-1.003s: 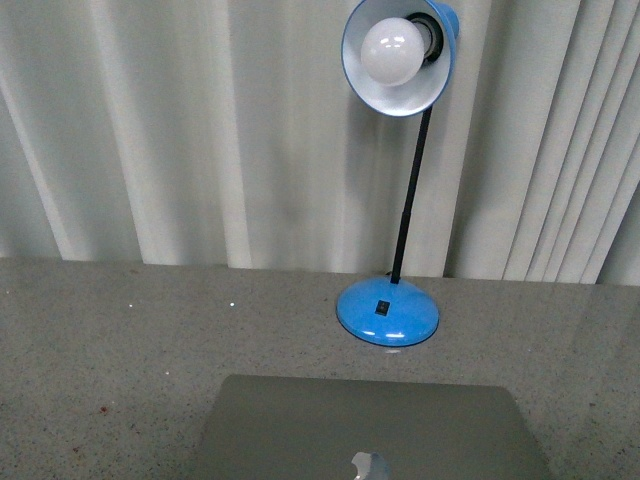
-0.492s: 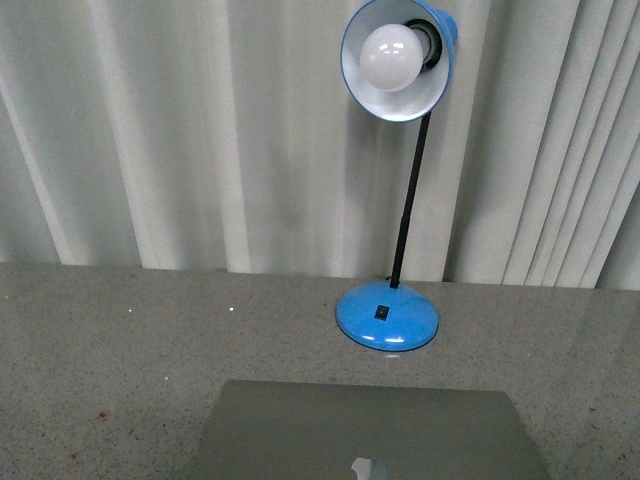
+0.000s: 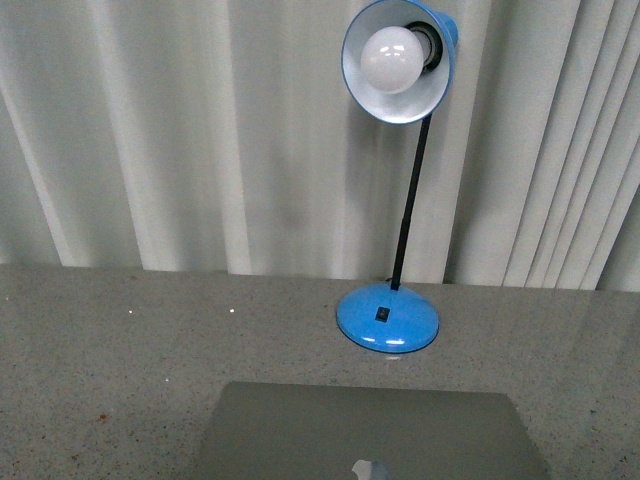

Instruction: Close laptop

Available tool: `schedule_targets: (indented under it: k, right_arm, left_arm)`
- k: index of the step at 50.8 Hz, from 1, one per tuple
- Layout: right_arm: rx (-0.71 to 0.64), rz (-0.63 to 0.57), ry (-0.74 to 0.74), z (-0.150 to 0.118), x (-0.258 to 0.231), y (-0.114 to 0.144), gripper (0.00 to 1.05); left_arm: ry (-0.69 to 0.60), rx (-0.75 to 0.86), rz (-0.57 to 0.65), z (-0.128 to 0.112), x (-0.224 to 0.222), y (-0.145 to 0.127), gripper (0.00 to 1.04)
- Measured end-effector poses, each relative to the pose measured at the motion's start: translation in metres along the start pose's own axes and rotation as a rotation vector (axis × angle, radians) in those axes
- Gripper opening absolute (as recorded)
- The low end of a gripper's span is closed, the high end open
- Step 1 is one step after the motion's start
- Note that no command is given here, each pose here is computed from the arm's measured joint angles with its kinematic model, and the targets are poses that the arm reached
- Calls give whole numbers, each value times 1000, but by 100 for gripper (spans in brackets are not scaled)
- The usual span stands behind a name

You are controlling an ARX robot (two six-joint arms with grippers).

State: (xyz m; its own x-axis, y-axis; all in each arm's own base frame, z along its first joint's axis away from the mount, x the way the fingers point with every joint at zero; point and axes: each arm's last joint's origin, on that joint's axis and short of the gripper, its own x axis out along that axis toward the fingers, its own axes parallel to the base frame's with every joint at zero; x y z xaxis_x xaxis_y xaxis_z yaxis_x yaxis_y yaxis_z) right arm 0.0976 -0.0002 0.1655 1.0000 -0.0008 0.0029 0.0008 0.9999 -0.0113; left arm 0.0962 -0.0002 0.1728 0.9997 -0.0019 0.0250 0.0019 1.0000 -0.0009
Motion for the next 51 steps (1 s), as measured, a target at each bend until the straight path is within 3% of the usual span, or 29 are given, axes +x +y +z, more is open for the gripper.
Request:
schedule_targets:
  k: [8, 25, 32, 51]
  right_arm:
    - [0, 0, 0, 0, 0, 0, 5]
    - [0, 0, 0, 0, 0, 0, 65]
    - [0, 0, 0, 0, 0, 0, 99]
    - [0, 0, 0, 0, 0, 0, 97]
  left_arm:
    - [-1, -1, 0, 0, 0, 0, 4]
    - [-2, -1, 0, 0, 0, 0, 66]
    - [-2, 0, 0, 0, 0, 0, 99]
    - [-2, 0, 0, 0, 0, 0, 98]
